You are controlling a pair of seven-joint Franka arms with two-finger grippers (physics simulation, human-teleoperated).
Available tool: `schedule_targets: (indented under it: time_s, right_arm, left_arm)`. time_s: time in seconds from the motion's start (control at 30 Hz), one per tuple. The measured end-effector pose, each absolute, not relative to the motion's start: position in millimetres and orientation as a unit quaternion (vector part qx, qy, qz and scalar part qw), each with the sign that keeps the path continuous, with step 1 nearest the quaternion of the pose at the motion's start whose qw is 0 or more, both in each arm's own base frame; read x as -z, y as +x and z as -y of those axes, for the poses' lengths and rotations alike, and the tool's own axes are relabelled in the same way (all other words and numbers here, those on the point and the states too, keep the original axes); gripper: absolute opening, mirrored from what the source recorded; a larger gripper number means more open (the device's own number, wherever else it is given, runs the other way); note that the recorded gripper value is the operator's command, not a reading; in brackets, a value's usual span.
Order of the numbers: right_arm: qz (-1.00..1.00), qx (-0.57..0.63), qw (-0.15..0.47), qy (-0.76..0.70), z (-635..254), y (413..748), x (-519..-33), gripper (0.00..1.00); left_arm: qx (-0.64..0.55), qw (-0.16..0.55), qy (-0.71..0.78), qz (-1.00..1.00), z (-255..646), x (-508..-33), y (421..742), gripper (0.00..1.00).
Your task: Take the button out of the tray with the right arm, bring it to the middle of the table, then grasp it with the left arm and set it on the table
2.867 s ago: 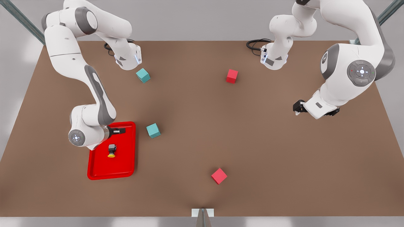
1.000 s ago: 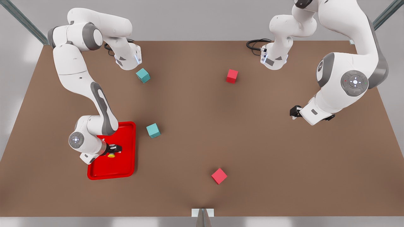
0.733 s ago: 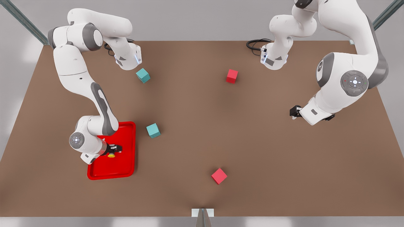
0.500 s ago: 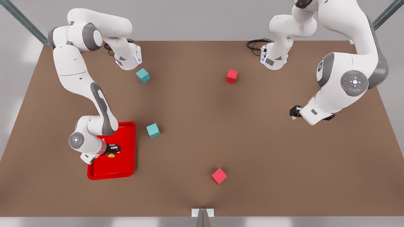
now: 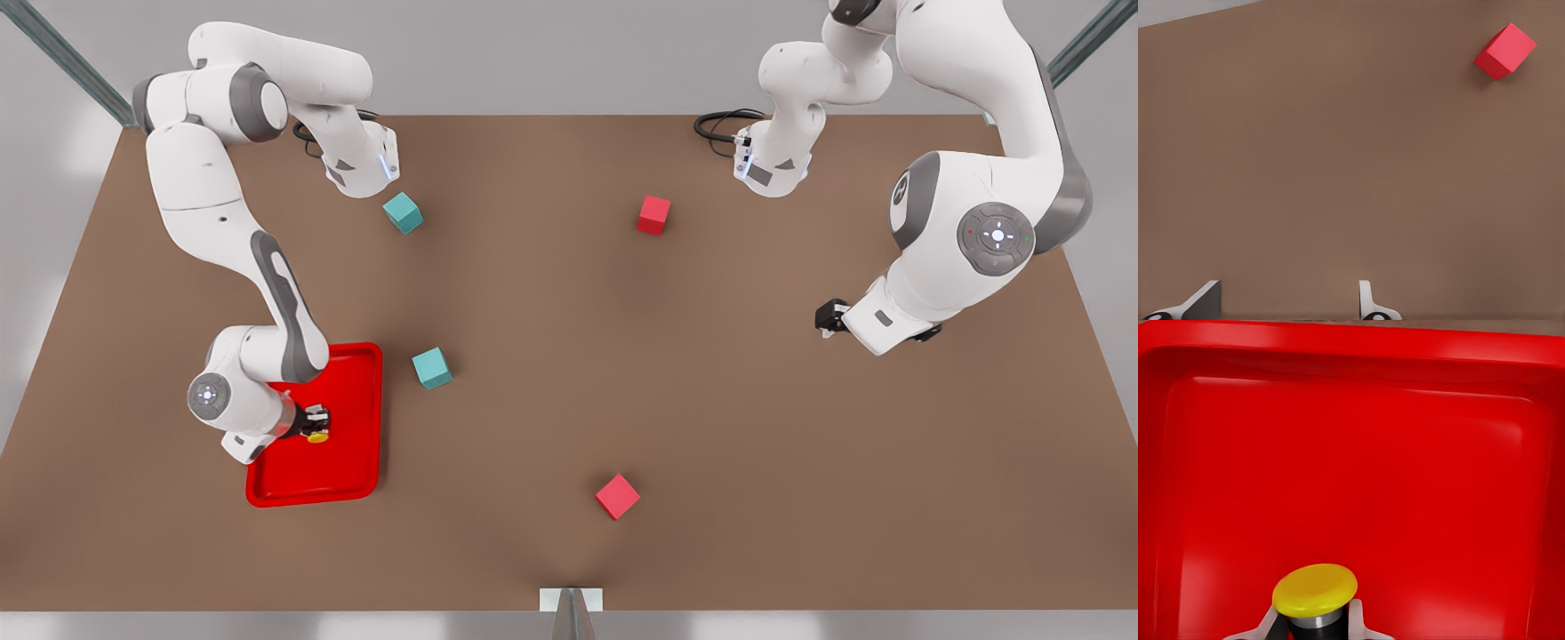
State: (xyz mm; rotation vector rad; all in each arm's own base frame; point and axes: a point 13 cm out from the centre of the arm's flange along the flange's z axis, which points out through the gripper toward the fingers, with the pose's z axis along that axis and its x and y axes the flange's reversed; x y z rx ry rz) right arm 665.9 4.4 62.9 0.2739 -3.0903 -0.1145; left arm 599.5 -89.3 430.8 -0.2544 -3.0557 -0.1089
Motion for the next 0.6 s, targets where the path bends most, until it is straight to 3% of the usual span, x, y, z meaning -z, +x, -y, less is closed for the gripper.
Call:
schedule_targets:
  time_s: [0.2, 0.4, 0.6]
  right_arm:
    - [0.994, 0.055, 0.031, 0.091, -48, 684, -105, 0.45]
    - [0.982, 0.113, 0.094, 0.123, -176, 643, -126, 0.45]
    - [0.972, 0.109, 0.077, 0.192, -394, 591, -184, 0.45]
  left_arm:
    - [0.035, 0.037, -0.083, 0.995, 89, -431, 599, 1.00]
    - [0.035, 0.036, -0.083, 0.995, 89, -432, 599, 1.00]
    - [0.036, 0.037, -0.083, 0.995, 89, -432, 599, 1.00]
